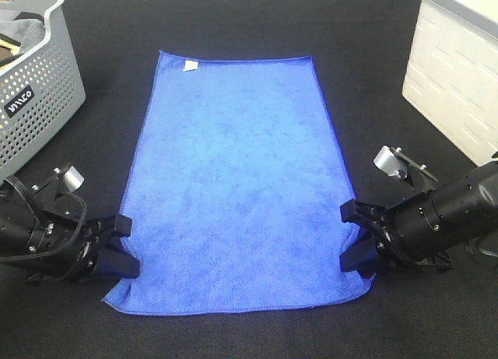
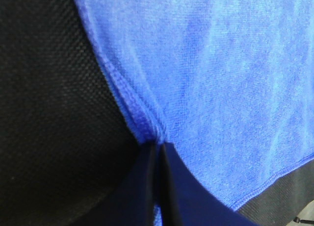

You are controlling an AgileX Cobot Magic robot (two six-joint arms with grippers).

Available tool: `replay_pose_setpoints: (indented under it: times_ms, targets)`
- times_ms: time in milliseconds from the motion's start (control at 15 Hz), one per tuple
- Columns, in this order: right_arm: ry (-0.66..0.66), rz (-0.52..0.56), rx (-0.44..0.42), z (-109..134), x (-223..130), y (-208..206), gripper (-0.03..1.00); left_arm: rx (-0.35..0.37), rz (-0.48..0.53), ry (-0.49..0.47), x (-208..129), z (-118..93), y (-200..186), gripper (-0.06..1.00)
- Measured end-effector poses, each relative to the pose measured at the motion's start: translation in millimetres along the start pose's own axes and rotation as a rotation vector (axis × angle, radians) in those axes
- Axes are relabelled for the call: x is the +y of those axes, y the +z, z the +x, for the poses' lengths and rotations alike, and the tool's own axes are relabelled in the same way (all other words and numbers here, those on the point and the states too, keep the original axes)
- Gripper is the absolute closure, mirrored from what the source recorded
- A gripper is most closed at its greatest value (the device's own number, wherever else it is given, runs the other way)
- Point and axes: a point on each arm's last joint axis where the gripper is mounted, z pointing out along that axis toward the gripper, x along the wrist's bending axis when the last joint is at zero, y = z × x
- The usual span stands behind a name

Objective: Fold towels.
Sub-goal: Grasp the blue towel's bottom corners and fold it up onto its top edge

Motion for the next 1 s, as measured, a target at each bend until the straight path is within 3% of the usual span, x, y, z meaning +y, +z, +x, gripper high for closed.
replay_pose_setpoints:
  times_ms: [200,533,1000]
  targets:
    - [0.003,0.006,-0.032,1.6,-3.7,-9.3,0.97,-0.001,0.048,0.001,-3.9,-0.2,-0.2,0.94]
    - [0.011,-0.015,-0.046,10.2,-28.7,-37.9,0.97,0.044,0.085,0.098,-7.6,-11.9,-26.4,0.94]
    - [0.067,0.127,-0.041,0.4,-90.8,-38.0,0.97,0.090,0.160,0.108,-65.8,-4.4,-55.8,0.94]
